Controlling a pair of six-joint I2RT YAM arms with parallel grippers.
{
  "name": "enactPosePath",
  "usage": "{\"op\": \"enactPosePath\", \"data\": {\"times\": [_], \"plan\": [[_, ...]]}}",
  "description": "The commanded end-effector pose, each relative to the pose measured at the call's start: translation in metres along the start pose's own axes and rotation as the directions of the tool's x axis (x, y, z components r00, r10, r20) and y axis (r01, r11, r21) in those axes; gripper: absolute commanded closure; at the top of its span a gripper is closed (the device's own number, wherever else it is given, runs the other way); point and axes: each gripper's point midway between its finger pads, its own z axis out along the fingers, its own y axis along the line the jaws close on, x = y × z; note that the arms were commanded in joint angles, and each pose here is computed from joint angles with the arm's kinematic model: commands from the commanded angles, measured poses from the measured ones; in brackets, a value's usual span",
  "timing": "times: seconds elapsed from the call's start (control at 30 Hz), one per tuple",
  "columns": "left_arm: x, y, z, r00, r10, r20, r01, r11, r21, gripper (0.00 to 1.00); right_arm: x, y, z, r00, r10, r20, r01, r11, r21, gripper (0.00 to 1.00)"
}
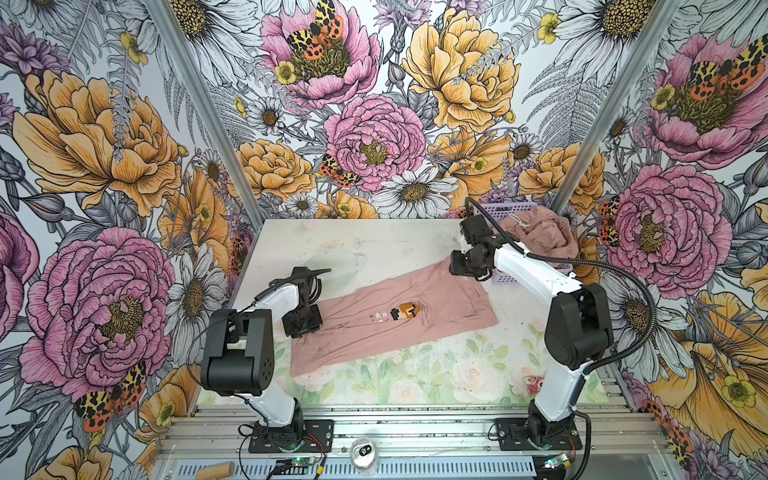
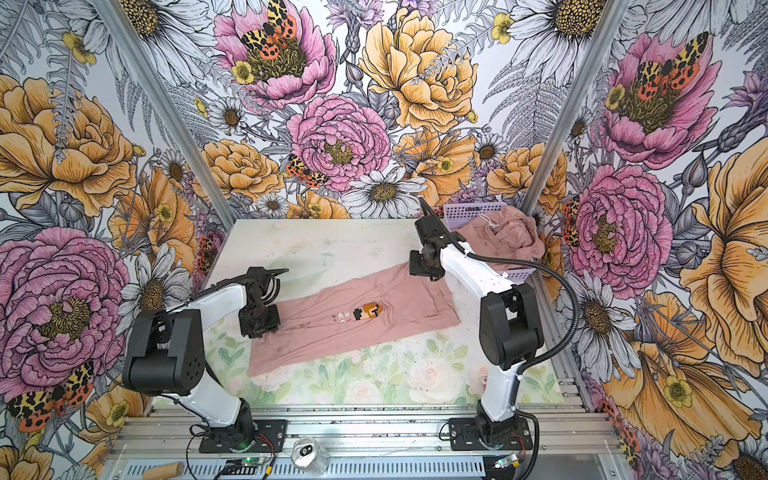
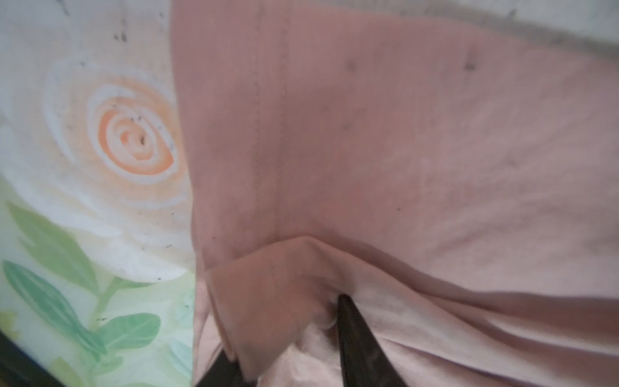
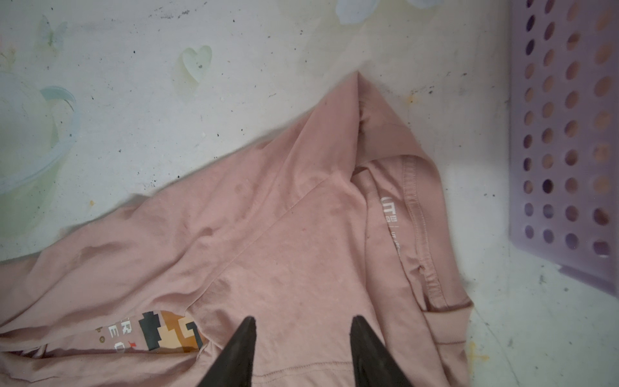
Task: Fold and stack the mixed laundry pile
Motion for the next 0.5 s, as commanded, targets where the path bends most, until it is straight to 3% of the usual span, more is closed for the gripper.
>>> {"op": "enactPosePath", "data": {"times": [0.0,0.07,0.2,0.3,0.33,0.4,0.47], "plan": [[0.014,0.010,0.021,0.998,-0.004,-0.063,0.001,0.999,-0.044,0.67,-0.007,-0.001,-0.014,0.999,-0.007,0.039,0.007,1.000,-0.004,0.51],[0.015,0.010,0.021,0.998,-0.001,-0.064,-0.002,0.999,-0.047,0.69,-0.006,-0.001,-0.013,0.999,-0.008,0.037,0.008,1.000,-0.006,0.51],[0.016,0.012,0.021,0.998,-0.005,-0.068,0.001,0.998,-0.056,0.82,-0.004,-0.002,-0.013,0.999,-0.007,0.031,0.007,1.000,-0.008,0.51],[0.017,0.017,0.019,0.998,-0.016,-0.061,0.011,0.996,-0.087,0.83,-0.003,-0.002,-0.015,0.999,-0.011,0.034,0.011,1.000,-0.009,0.51],[0.017,0.019,0.017,0.998,-0.027,-0.057,0.021,0.995,-0.102,0.81,-0.001,-0.002,-0.015,0.999,-0.012,0.033,0.012,1.000,-0.007,0.51],[0.016,0.025,0.011,0.998,-0.055,-0.043,0.049,0.991,-0.128,0.61,0.001,-0.003,-0.015,1.000,-0.011,0.028,0.011,1.000,-0.007,0.51],[0.012,0.030,-0.001,0.996,-0.086,-0.009,0.084,0.988,-0.126,0.47,0.007,-0.006,-0.009,1.000,-0.007,0.006,0.007,1.000,0.000,0.51]]}}
